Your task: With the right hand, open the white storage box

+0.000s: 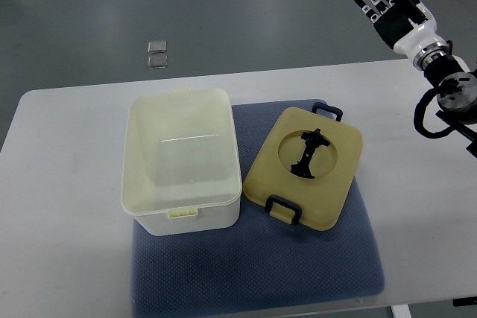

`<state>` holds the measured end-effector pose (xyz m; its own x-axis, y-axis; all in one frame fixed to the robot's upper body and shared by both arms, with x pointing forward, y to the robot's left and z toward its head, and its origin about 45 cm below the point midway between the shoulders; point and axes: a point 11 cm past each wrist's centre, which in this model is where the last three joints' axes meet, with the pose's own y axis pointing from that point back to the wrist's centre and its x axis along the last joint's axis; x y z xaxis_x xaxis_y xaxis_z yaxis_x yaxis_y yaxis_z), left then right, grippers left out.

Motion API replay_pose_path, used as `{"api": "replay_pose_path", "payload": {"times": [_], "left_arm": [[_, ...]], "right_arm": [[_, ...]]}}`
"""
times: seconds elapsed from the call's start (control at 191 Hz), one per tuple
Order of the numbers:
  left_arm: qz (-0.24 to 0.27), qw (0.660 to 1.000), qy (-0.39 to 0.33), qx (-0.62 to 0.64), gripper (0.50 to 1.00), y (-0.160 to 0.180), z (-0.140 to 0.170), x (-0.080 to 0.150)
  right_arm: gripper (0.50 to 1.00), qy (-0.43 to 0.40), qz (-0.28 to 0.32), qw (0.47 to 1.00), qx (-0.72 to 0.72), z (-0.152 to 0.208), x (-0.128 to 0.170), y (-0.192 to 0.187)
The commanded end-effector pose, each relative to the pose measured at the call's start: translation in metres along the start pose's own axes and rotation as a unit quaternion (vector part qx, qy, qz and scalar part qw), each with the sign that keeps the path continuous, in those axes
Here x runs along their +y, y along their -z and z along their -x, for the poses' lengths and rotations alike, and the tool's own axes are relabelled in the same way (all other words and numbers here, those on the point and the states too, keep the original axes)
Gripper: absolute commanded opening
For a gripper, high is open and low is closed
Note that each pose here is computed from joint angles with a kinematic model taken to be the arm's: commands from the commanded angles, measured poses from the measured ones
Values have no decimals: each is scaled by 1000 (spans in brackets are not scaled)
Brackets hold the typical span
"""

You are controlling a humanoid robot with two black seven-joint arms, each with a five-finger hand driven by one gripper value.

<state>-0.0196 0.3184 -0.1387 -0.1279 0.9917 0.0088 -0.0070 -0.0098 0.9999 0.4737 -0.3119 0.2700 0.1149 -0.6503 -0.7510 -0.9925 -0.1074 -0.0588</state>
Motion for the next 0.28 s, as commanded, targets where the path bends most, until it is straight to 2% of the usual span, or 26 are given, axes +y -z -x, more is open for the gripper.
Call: {"api": "replay_pose_path", "payload": {"times": [0.0, 0.162, 0.277], "left_arm": [[0, 1000, 0, 0, 1000, 0, 0, 0], [-1, 1000, 10, 0, 1000, 0, 7, 0], [-1, 1000, 11, 0, 1000, 1, 8, 0]], "right_arm": [[958, 3, -1, 1000, -25, -7, 7, -14], [958, 34, 2, 998, -52, -17, 15, -28], [958, 25, 0, 998, -54, -29, 18, -34]]}}
